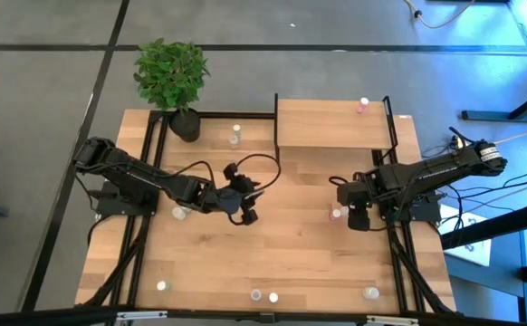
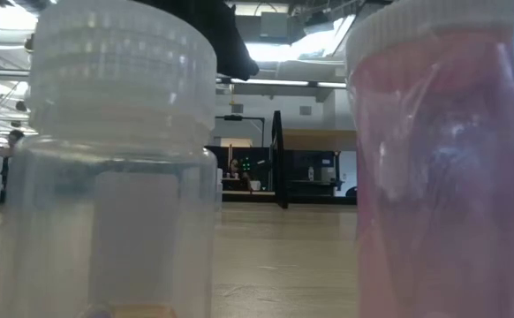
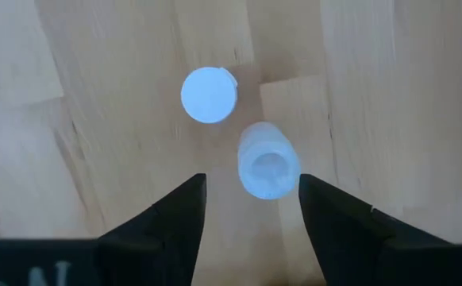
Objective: Pick and place medicine bottles onto shelf by color
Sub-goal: Put the top right white pill bottle on the shelf
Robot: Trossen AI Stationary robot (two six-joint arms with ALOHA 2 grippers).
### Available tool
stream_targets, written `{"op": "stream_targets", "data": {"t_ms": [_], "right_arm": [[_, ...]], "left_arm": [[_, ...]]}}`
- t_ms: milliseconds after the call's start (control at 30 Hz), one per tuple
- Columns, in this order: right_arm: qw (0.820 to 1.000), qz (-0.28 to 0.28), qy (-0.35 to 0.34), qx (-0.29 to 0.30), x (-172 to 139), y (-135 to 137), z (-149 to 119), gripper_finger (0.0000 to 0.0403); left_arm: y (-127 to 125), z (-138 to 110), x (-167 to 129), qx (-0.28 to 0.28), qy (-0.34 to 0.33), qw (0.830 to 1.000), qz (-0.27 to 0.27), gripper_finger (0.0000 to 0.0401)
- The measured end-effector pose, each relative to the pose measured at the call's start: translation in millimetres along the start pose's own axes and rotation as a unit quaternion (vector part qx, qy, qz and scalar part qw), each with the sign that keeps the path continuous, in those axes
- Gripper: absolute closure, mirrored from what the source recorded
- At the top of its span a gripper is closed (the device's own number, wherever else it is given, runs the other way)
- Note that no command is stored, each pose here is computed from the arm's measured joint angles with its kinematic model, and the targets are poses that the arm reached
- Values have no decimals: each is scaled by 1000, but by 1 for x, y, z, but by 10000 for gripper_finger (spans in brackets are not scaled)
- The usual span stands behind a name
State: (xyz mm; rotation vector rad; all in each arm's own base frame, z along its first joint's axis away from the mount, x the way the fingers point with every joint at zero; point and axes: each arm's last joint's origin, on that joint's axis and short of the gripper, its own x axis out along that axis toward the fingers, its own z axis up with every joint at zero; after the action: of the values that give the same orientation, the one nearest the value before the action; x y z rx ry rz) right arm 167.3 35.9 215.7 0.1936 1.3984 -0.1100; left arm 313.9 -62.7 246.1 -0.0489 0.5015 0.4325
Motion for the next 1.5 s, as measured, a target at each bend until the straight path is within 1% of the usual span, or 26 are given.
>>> {"op": "stream_targets", "data": {"t_ms": [100,200,333,400,533,600,733,1133,1300,1500], "right_arm": [[1000,0,-1,0,0,0,0,199],[1000,0,-1,0,0,0,0,199],[1000,1,-1,2,0,0,0,199],[1000,1,-1,3,0,0,0,198],[1000,1,-1,6,0,0,0,198],[1000,1,0,17,0,0,0,198],[1000,1,-1,15,0,0,0,198],[1000,1,-1,15,0,0,0,198],[1000,5,-10,29,0,1,2,198],[999,7,-13,30,0,1,3,198]], "left_arm": [[-3,0,0,22,11,998,-56,277],[-3,2,2,28,22,993,-115,277],[-2,2,4,41,45,976,-207,277],[-2,2,5,40,52,971,-229,277],[-1,2,6,44,51,971,-231,277],[-1,2,6,60,48,970,-232,277],[-1,2,5,89,43,967,-233,277],[-1,2,5,90,42,967,-233,277],[-1,2,5,90,42,967,-233,277],[-1,2,5,90,42,967,-233,277]]}}
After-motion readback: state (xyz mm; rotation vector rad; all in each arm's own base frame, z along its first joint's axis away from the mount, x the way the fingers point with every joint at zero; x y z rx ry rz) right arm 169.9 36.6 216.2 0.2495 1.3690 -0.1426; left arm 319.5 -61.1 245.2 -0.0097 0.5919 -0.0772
